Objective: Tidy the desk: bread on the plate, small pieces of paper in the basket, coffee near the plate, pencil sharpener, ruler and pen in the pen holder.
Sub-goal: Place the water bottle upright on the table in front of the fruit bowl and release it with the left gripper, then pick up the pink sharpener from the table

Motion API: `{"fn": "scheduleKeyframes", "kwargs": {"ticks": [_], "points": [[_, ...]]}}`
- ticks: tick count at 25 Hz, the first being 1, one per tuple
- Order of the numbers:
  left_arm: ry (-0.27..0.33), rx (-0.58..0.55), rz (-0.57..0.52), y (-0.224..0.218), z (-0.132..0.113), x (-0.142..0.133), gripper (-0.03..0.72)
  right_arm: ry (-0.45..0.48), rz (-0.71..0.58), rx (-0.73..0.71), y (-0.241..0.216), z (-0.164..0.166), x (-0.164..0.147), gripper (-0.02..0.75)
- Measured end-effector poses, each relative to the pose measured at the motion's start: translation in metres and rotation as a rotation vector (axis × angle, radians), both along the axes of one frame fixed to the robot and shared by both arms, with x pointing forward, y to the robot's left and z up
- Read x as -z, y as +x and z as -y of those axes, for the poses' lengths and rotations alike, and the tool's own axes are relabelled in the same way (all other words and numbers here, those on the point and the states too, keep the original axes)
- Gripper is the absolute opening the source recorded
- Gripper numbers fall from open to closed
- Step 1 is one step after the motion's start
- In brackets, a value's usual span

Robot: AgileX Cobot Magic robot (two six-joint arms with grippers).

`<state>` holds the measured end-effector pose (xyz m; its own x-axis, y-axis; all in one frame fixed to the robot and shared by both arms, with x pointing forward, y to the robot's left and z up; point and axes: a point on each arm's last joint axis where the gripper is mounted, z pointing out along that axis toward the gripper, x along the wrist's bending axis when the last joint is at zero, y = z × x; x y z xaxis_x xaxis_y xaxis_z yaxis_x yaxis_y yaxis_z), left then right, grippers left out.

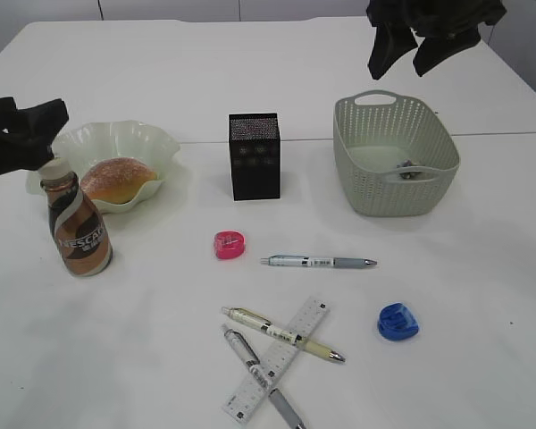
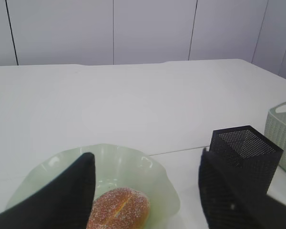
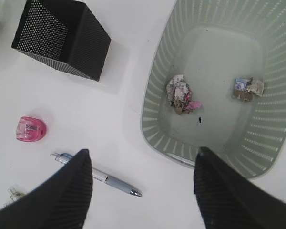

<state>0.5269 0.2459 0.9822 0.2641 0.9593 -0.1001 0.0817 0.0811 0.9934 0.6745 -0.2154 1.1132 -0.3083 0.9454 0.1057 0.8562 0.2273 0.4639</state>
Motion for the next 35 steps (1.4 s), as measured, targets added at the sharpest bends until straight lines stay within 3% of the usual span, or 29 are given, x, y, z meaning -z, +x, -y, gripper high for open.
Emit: {"fn": "scheduleKeyframes", "kwargs": {"ticks": [6,12,20,23,28,35], "points": [[0.013,0.002,-0.036,-0.024,-0.003,-0.036,0.497,-0.001,0.000,0.000,0.000,0.000,0.000,0.489],[0.041,-0.022,-0.158,-0.040,-0.004,-0.073,0.497,0.015,-0.009,0.033,0.000,0.000,0.000,0.489],[0.161,0.082,-0.373,-0.053,0.047,-0.141,0.497,0.032,-0.018,0.069,0.000,0.000,0.000,0.489],[0.150,0.116,-0.480,-0.052,0.066,-0.156,0.497,0.034,-0.019,0.074,0.000,0.000,0.000,0.489],[0.126,0.129,-0.678,-0.027,0.093,-0.160,0.496,0.043,-0.024,0.093,0.000,0.000,0.000,0.489],[0.216,0.094,-0.973,0.028,0.128,-0.127,0.461,0.059,-0.033,0.126,0.000,0.000,0.000,0.489]]}}
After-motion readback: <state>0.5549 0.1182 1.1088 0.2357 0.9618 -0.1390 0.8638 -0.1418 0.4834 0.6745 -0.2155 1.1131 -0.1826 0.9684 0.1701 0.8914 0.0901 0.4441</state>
